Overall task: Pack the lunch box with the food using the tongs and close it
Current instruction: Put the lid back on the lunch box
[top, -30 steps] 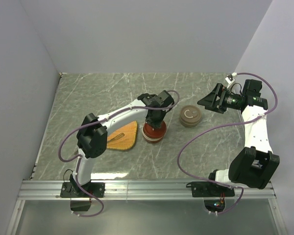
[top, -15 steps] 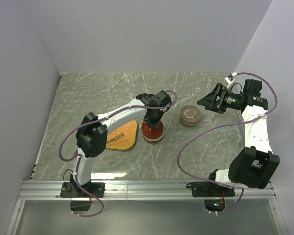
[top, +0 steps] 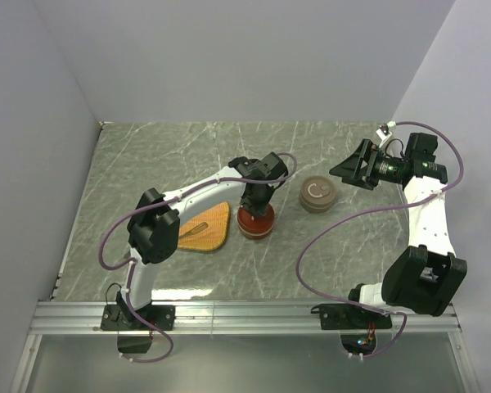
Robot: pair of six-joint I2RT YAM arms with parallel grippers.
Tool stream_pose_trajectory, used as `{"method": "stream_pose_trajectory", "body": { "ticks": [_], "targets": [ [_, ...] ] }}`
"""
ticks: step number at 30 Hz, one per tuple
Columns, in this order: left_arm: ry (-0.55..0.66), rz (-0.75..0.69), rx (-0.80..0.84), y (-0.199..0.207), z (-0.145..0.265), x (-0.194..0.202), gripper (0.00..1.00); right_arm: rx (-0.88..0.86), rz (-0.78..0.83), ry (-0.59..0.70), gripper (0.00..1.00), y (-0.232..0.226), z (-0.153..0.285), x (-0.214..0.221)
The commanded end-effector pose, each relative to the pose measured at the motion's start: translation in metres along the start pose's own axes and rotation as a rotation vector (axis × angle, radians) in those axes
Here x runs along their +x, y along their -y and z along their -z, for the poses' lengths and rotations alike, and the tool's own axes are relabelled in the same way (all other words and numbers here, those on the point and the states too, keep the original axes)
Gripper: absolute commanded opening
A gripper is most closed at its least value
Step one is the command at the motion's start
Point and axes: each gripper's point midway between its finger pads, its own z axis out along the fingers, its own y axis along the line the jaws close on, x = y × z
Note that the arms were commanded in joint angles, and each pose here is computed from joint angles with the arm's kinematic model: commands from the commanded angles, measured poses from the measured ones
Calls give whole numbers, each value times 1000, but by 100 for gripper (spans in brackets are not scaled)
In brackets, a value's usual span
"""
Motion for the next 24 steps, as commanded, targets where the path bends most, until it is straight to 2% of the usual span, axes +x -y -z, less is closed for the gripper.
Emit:
{"method": "stream_pose_trajectory", "body": {
  "ticks": [1, 24],
  "targets": [
    [3, 3, 17, 6, 6, 2, 0, -15, 30, 25, 93, -7, 5, -7],
    [-35, -42, -3, 0, -7, 11, 0, -14, 29, 23, 93, -7, 5, -5]
  ]
}}
